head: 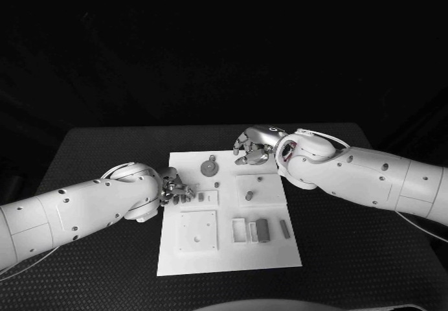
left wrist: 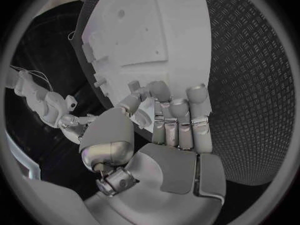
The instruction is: Assemble the parts on the task board
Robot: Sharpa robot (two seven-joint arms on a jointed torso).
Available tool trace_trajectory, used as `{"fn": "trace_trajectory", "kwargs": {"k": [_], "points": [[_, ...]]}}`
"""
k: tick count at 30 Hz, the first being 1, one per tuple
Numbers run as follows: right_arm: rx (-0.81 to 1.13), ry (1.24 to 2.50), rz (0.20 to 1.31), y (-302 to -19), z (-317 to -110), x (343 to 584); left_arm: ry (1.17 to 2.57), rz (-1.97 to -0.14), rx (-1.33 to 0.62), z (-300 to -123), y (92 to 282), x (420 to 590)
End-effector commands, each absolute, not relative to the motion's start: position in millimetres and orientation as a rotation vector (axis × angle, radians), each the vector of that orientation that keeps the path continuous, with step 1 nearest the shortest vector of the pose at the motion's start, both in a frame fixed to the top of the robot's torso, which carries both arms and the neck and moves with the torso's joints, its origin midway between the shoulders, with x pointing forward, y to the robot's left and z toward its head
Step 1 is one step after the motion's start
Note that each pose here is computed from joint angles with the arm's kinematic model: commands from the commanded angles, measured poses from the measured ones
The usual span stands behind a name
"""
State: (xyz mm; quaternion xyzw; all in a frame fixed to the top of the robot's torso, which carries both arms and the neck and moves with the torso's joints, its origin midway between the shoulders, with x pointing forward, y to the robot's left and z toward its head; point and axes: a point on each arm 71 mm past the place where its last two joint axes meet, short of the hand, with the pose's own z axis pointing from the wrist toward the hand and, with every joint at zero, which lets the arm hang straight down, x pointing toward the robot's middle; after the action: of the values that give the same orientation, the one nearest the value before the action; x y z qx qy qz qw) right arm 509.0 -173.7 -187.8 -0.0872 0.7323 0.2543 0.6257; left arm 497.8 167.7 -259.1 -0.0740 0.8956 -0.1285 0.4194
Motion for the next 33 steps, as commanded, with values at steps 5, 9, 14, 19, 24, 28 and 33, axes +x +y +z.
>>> {"fn": "trace_trajectory", "kwargs": {"k": [5, 9, 14, 19, 24, 28, 33], "points": [[-0.213, 1.692, 0.585, -172.7, -188.6, 508.6, 2.3, -0.309, -0.157, -266.6, 165.6, 492.5], [-0.213, 1.691, 0.586, -172.2, -188.6, 508.5, 2.302, -0.31, -0.153, -266.9, 165.1, 492.6], [-0.214, 1.691, 0.586, -172.0, -188.6, 508.5, 2.298, -0.305, -0.16, -266.9, 167.2, 493.8], [-0.214, 1.691, 0.587, -171.8, -188.7, 508.7, 2.296, -0.303, -0.164, -266.9, 168.2, 494.2], [-0.214, 1.691, 0.587, -171.6, -188.6, 508.7, 2.287, -0.303, -0.172, -266.6, 169.0, 494.8], [-0.214, 1.69, 0.587, -171.5, -188.6, 508.7, 2.276, -0.301, -0.182, -266.1, 171.5, 495.7], [-0.214, 1.69, 0.587, -171.8, -188.7, 508.9, 2.26, -0.313, -0.192, -265.1, 173.0, 496.4]]}}
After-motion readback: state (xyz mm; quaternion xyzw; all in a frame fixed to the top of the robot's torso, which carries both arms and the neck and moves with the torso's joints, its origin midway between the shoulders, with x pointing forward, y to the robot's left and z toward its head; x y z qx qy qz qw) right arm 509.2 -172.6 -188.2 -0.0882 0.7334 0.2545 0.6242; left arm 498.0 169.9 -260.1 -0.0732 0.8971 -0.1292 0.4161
